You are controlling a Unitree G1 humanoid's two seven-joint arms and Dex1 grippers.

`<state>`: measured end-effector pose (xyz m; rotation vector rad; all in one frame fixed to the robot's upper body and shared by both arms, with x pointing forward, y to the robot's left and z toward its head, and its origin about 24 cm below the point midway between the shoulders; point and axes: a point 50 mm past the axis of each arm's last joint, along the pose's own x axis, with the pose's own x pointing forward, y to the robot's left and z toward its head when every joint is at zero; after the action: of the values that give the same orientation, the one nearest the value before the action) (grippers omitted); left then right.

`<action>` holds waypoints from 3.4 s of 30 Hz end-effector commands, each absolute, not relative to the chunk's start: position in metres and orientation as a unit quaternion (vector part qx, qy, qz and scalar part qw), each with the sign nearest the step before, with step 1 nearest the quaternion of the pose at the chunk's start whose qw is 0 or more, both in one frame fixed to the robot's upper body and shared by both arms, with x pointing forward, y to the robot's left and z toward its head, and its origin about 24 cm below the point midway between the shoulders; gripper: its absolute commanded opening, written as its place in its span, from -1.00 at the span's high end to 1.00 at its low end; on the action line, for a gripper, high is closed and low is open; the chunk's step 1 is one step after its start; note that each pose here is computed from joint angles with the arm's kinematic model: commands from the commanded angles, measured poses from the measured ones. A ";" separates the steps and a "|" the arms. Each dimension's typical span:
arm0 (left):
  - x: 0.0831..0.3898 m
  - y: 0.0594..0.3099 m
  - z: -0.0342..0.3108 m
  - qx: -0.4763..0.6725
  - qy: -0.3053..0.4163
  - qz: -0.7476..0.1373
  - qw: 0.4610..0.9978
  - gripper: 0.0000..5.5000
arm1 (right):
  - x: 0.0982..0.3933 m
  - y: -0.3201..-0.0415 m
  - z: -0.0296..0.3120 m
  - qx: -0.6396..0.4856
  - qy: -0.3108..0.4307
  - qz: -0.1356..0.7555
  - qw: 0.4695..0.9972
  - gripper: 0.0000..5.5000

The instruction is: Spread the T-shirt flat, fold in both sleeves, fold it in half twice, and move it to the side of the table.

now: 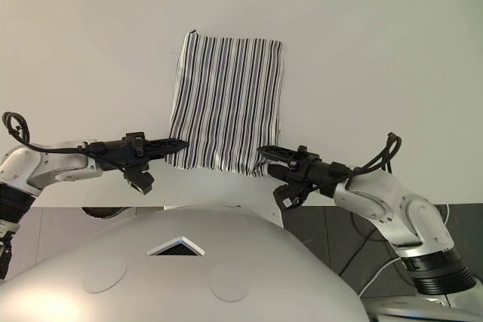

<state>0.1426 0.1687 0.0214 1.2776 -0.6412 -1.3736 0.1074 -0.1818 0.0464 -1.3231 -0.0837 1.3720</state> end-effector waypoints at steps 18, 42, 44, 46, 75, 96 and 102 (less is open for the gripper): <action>0.116 0.174 0.009 0.516 -0.190 -0.634 0.544 0.96 | 0.115 -0.206 0.031 -0.542 0.067 0.593 0.592 0.97; 0.163 0.171 0.081 0.360 -0.152 -0.482 0.784 0.96 | 0.178 -0.201 0.104 -0.444 0.040 0.501 0.742 0.97; 0.172 0.171 0.075 0.366 -0.151 -0.465 0.792 0.96 | 0.193 -0.200 0.100 -0.443 0.042 0.501 0.742 0.97; 0.181 0.170 0.068 0.370 -0.140 -0.456 0.797 0.96 | 0.205 -0.198 0.096 -0.444 0.048 0.506 0.738 0.97; 0.257 0.166 0.061 0.172 -0.118 -0.258 0.943 -0.11 | 0.255 -0.164 0.080 -0.216 -0.003 0.424 0.880 0.43; 0.224 0.156 0.086 0.213 -0.178 -0.231 0.932 -0.11 | 0.262 -0.224 -0.034 -0.129 0.311 0.369 0.866 0.43; 0.218 0.162 0.092 0.216 -0.204 -0.183 0.937 -0.11 | 0.256 -0.352 -0.002 -0.063 0.299 0.020 0.952 0.43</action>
<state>0.2195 0.1603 0.0849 0.4271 -0.3699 -0.4120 0.2757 -0.3316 0.0140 -0.1626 0.4958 0.1871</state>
